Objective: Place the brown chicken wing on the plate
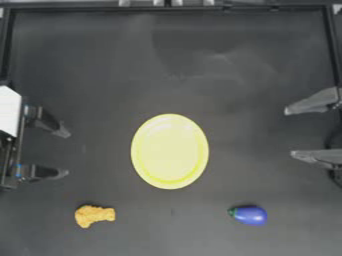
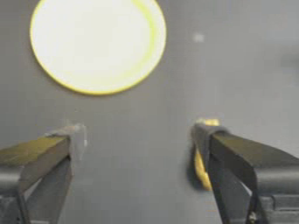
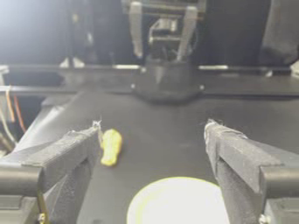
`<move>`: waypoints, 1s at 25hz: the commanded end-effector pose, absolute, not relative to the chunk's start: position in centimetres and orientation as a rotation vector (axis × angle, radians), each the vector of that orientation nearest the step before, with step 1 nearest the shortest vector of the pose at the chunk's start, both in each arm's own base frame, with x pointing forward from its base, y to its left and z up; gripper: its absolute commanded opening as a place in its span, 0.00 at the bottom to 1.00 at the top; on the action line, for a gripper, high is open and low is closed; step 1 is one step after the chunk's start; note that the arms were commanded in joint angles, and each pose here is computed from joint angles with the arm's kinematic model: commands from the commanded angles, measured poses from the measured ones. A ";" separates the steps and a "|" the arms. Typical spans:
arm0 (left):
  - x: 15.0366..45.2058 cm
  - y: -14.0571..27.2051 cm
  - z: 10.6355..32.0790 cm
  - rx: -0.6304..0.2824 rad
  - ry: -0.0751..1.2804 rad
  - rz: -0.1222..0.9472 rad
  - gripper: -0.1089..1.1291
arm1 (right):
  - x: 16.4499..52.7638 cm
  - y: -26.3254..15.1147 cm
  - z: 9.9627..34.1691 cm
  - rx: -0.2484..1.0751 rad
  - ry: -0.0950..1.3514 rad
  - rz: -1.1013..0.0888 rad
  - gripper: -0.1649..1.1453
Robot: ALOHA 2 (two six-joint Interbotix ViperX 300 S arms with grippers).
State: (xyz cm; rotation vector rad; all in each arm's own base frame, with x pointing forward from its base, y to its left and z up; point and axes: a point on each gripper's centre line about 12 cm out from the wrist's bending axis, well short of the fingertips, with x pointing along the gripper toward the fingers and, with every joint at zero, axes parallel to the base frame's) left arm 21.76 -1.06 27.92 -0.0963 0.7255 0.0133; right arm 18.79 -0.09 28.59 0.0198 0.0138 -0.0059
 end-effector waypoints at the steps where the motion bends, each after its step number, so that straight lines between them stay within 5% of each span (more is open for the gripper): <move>1: 22.8 -2.1 28.3 -0.088 0.763 0.019 0.92 | 19.0 -0.1 29.3 0.024 -0.003 -0.006 0.88; 25: 27.2 -8.4 21.4 -0.131 0.998 0.044 0.92 | 18.9 -0.1 29.2 0.037 0.001 -0.006 0.88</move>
